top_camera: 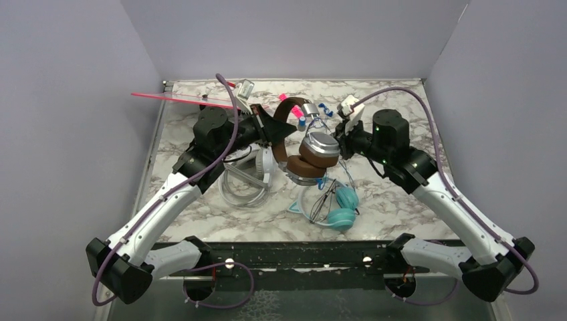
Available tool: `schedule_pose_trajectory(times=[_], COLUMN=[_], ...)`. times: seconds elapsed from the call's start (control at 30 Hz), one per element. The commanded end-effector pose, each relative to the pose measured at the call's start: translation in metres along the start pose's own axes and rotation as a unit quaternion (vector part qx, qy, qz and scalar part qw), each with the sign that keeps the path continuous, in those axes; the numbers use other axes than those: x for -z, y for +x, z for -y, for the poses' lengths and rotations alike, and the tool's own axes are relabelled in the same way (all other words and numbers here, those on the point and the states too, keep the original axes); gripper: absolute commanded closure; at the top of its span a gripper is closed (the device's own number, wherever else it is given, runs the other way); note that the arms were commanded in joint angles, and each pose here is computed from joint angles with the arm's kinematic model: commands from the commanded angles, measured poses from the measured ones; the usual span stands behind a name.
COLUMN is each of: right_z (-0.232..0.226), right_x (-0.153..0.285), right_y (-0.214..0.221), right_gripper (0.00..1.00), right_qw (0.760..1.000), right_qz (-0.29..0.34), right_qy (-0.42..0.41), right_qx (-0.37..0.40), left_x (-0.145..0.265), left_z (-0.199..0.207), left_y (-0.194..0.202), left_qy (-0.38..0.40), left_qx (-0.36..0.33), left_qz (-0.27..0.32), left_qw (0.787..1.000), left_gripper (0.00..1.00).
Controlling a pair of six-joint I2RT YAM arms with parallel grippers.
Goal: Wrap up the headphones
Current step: Wrap the headphones cable around the headphones.
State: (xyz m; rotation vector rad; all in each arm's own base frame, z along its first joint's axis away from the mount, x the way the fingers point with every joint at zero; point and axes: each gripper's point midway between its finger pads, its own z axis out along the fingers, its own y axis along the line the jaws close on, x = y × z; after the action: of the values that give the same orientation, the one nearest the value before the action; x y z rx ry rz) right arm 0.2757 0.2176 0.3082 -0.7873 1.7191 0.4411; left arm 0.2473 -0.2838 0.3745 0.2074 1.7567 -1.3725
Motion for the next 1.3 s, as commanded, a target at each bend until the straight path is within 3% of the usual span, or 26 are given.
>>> schedule_pose_trajectory(times=[0.0,0.2,0.4,0.7,1.27], right_z=[-0.050,-0.075,-0.083,-0.094,-0.098], right_x=[-0.014,-0.030,-0.040,-0.051,-0.050], right_y=[-0.006,-0.030,-0.055,-0.047,-0.037], right_gripper=[0.99,0.99,0.98,0.93,0.90], right_qw=[0.985,0.961,0.935,0.885,0.873], right_qz=[0.015,0.051,0.090,0.109,0.152], right_qy=[-0.169,-0.253,-0.283,-0.318,-0.309], right_qx=[-0.041,-0.100,-0.193,-0.322,-0.346], left_x=[0.010,0.009,0.011,0.029,0.042], left_z=[0.052,0.058,0.042,0.027,0.019], left_y=[-0.066,-0.106,-0.135,-0.177,-0.218], left_qy=[0.056,0.046,-0.008,-0.071,-0.121], left_qx=[-0.012,-0.026,-0.050,-0.048,-0.037], left_qz=[0.115,0.194,0.260,0.364,0.445], left_qw=[0.992,0.980,0.964,0.927,0.886], left_gripper=[1.00,1.00,1.00,1.00,1.00])
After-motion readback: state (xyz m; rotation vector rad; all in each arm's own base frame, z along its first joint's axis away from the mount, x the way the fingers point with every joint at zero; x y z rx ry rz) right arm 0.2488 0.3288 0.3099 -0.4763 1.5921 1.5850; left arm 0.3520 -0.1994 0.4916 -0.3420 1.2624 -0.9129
